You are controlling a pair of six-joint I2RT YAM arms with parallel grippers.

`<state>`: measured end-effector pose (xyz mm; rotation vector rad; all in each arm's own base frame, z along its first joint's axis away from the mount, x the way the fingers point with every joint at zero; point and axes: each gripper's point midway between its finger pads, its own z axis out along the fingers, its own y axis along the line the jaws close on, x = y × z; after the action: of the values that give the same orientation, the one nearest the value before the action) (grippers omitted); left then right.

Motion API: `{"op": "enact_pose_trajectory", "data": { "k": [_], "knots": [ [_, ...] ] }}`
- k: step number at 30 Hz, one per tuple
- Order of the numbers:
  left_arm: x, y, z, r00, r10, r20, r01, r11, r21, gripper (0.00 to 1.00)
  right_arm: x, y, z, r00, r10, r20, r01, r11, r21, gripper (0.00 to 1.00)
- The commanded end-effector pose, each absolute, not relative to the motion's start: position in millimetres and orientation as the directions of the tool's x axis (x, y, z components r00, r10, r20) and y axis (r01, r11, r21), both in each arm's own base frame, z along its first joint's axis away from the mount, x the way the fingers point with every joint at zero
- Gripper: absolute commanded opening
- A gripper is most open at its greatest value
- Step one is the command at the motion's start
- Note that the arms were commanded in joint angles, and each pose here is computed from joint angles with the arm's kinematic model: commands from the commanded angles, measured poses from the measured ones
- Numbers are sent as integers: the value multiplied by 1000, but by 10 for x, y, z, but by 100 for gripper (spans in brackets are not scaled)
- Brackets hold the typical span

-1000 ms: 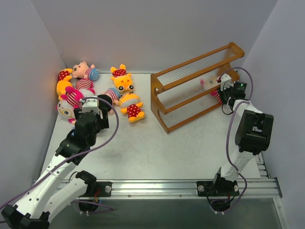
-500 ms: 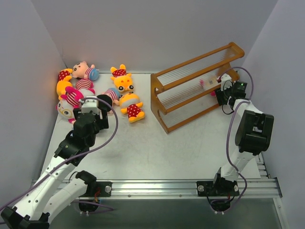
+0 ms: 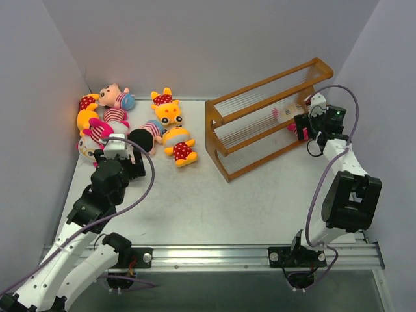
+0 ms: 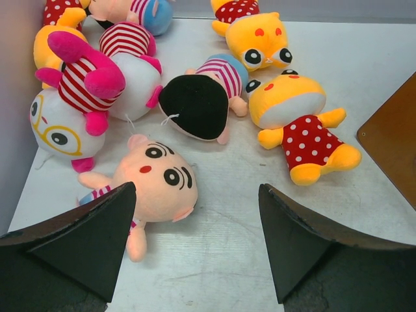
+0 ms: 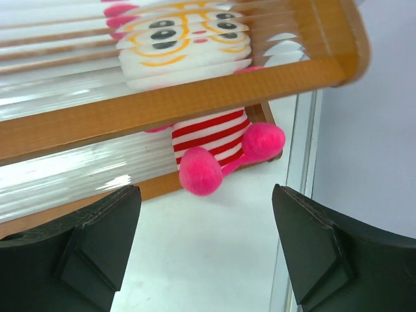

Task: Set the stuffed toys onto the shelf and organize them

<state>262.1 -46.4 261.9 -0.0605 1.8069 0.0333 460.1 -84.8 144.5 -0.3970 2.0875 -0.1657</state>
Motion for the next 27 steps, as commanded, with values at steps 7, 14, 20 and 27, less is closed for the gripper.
{"op": "enact_pose_trajectory", "data": {
  "k": [7,14,20,27],
  "knots": [
    [2571,-519,2792,-168,-99,-981,-23,995,-97,85,4104,-613,2094,-504,-145,-852,12,985,-174,93],
    [2586,-605,2727,-208,-103,-973,6,994,-106,85,3685,-460,2617,-461,70,-885,163,987,-7,99],
    [2673,-817,2637,-296,-112,-949,61,989,-136,85,3284,-282,3074,-350,127,-928,138,987,83,100],
    [2908,-683,2686,-351,-157,-923,-66,988,-142,85,2986,2,3337,-238,206,-949,53,979,199,100]
  ]
}}
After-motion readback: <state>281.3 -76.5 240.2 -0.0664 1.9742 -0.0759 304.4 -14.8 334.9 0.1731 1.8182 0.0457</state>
